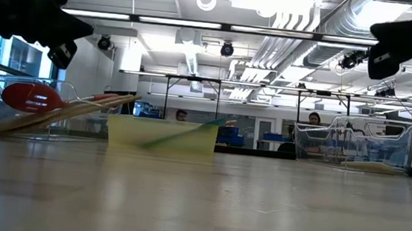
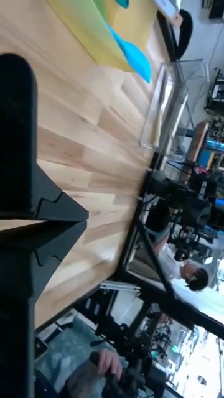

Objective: Pick & Place Kitchen Items
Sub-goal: Return to Home Position

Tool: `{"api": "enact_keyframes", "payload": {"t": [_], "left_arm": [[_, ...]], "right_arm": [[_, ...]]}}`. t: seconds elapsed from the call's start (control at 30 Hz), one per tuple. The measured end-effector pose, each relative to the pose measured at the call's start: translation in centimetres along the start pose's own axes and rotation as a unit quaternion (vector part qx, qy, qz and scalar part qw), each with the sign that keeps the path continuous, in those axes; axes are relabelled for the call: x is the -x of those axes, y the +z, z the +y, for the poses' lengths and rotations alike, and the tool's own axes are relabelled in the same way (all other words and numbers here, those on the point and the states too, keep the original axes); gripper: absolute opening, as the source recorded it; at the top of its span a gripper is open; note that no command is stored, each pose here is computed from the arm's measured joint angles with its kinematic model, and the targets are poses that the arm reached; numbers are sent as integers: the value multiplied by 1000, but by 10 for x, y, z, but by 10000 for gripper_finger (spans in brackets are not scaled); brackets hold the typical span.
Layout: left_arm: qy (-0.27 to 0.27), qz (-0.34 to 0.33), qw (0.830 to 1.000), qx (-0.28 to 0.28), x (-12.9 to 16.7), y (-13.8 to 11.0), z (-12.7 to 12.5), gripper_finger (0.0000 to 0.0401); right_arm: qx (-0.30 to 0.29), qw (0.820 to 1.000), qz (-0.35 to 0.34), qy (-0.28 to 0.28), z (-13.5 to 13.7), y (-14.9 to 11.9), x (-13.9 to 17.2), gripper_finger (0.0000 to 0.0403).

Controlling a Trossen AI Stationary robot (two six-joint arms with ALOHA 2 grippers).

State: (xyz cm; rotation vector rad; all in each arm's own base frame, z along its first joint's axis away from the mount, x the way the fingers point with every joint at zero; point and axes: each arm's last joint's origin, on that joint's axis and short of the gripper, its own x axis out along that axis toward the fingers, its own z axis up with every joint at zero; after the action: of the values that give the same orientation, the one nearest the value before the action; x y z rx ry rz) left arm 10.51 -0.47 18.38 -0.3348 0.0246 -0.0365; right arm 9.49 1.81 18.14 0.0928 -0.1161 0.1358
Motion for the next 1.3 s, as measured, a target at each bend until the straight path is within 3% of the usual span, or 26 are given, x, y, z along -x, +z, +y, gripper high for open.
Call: {"api": "enact_keyframes", "payload": {"t": [0.37,0.5,1.3], "left_arm": [[6,31,999,-8,-2,-20,7,0],[-14,39,999,-18,-2,-22,6,0],[12,75,997,2,-3,-29,9,0]], "right_arm": [[14,999,21,-46,-3,-8,0,4],[17,997,34,-68,-5,-11,0,3],[5,997,39,-66,-4,-12,0,3]]}}
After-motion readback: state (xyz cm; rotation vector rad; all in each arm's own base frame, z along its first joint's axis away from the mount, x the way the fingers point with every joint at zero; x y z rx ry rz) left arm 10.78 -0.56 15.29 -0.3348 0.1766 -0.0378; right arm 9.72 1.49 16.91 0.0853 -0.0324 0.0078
